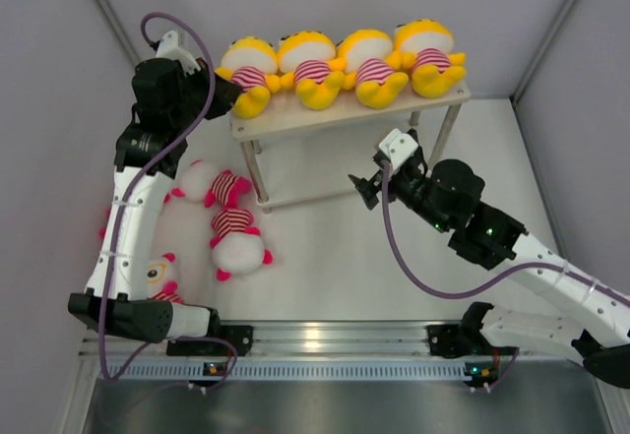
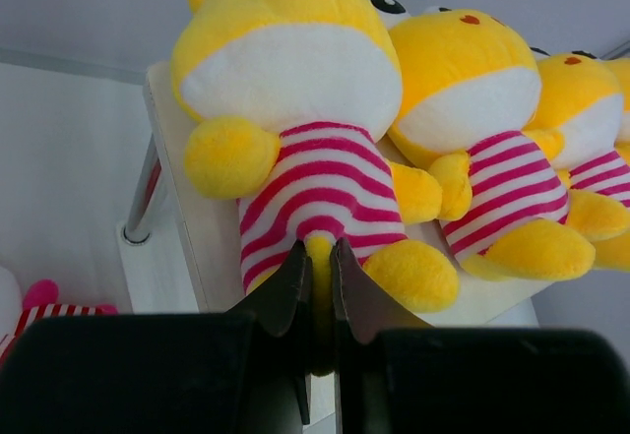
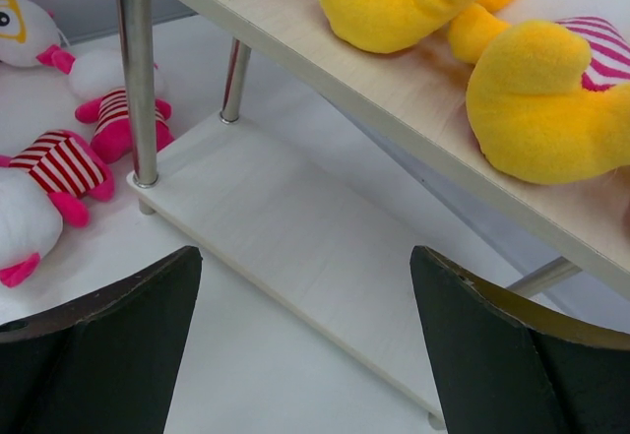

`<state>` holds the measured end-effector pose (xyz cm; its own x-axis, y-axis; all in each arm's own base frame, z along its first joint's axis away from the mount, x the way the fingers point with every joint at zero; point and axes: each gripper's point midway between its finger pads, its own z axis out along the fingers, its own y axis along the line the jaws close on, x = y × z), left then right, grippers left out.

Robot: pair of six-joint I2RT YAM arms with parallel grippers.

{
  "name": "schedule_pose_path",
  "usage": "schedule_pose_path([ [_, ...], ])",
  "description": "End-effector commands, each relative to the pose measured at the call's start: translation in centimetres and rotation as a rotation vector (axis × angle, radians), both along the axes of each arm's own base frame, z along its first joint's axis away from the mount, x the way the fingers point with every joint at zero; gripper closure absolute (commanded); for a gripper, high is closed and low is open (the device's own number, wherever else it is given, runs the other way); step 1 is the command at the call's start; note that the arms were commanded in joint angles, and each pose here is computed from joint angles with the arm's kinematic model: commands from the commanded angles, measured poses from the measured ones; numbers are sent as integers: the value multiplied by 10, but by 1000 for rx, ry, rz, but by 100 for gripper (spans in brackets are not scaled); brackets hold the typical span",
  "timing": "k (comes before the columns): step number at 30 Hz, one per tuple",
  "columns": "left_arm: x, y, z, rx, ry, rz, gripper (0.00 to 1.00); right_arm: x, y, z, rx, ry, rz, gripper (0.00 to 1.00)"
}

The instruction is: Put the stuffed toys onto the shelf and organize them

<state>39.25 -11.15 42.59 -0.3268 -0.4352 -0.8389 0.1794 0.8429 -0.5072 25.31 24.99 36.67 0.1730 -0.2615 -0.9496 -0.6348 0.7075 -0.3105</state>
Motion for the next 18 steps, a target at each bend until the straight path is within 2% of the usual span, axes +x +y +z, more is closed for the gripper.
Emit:
schedule_pose_path([
  [1,4,-15,2,-35,-12,-56,100,2,-7,16,71,-23,-29,12],
  [7,-2,-16,-1,-29,-10,-68,96,4,-12,15,71,-25,-39,12],
  [9,-7,-14,3,-23,-24,-65,87,4,-12,16,72,-26,-36,12],
  [11,-11,-13,8,-3,-45,-72,81,3,-11,14,69,-22,-29,12],
  [14,-16,-10,13,29,-76,-76,66,4,-9,13,68,-19,-20,12],
  [15,-18,-10,13,41,-81,-82,56,4,-9,13,67,-16,-17,12],
  [18,-22,-14,11,50,-85,-109,48,3,-6,11,59,-7,-2,11],
])
